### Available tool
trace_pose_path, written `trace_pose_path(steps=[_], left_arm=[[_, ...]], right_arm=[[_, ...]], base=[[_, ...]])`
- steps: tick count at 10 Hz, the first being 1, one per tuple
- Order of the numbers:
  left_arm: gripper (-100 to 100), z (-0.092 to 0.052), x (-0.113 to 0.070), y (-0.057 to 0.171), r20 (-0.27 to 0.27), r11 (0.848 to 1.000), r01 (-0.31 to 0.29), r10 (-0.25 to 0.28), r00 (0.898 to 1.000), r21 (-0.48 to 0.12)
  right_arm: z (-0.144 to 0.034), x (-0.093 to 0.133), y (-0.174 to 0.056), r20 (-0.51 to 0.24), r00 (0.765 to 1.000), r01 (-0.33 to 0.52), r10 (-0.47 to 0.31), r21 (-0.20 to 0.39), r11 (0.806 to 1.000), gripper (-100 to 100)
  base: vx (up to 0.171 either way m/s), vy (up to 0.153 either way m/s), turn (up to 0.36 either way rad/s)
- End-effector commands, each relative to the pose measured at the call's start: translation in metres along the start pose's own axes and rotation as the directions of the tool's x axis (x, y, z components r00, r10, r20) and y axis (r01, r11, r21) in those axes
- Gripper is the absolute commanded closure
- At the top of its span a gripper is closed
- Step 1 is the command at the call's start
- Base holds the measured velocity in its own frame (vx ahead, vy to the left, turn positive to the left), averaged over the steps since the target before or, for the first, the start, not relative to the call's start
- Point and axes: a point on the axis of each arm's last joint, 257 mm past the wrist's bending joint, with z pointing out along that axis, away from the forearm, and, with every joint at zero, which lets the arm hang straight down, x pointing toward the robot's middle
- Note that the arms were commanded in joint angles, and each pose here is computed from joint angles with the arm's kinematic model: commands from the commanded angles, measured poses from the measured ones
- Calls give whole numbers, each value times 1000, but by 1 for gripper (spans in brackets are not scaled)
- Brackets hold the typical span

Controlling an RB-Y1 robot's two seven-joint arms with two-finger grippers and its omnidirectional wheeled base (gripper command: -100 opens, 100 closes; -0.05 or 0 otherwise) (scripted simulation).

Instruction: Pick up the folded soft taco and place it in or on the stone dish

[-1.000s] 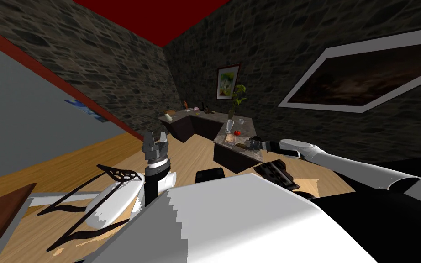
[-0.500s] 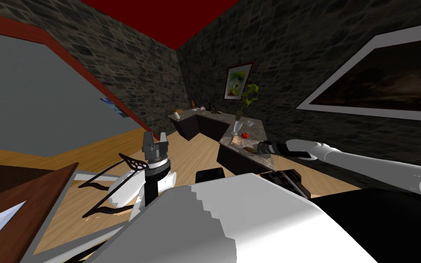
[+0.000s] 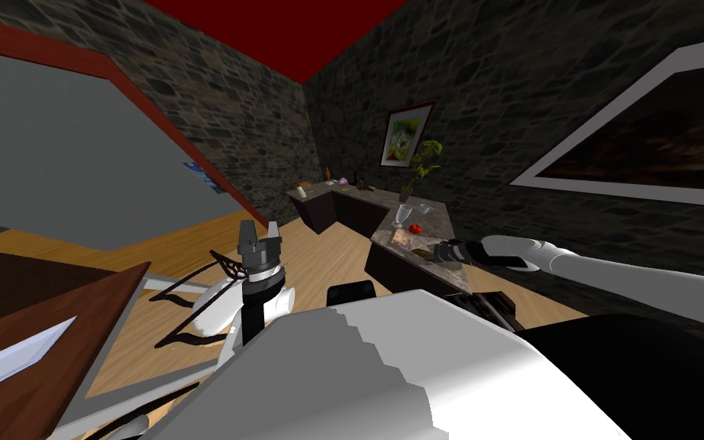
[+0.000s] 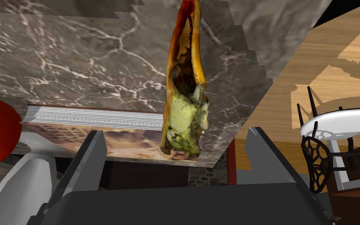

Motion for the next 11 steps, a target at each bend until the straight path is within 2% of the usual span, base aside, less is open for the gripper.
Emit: trace_pose_path(steps=[1,2,3,7,8,9,10,11], left_arm=[[0,0,0,0,0,1000,0,0,1000,0],[0,0,0,0,0,1000,0,0,1000,0],[0,0,0,0,0,1000,0,0,1000,0],[0,0,0,0,0,1000,0,0,1000,0],[0,0,0,0,0,1000,0,0,1000,0],[0,0,0,0,0,1000,0,0,1000,0],[0,0,0,0,0,1000,0,0,1000,0],[0,0,0,0,0,1000,0,0,1000,0]], right_arm=[[8,10,5,-2,1000,-9,9,5,1000,-100],[5,6,3,0,1000,-5,5,2,1000,-100],[6,6,3,-1,1000,-5,5,3,1000,100],[6,6,4,-1,1000,-3,3,1,1000,100],[6,6,4,-1,1000,-3,3,0,1000,0],[-1,-4,-1,0,1000,5,-5,-1,1000,100],[2,1,1,0,1000,2,-2,0,1000,100],[1,0,1,0,1000,3,-3,-1,1000,0]], base=[[50,5,80],[24,1,8],[0,0,0],[0,0,0],[0,0,0],[-31,-12,-117],[-19,-9,-34],[0,0,0]])
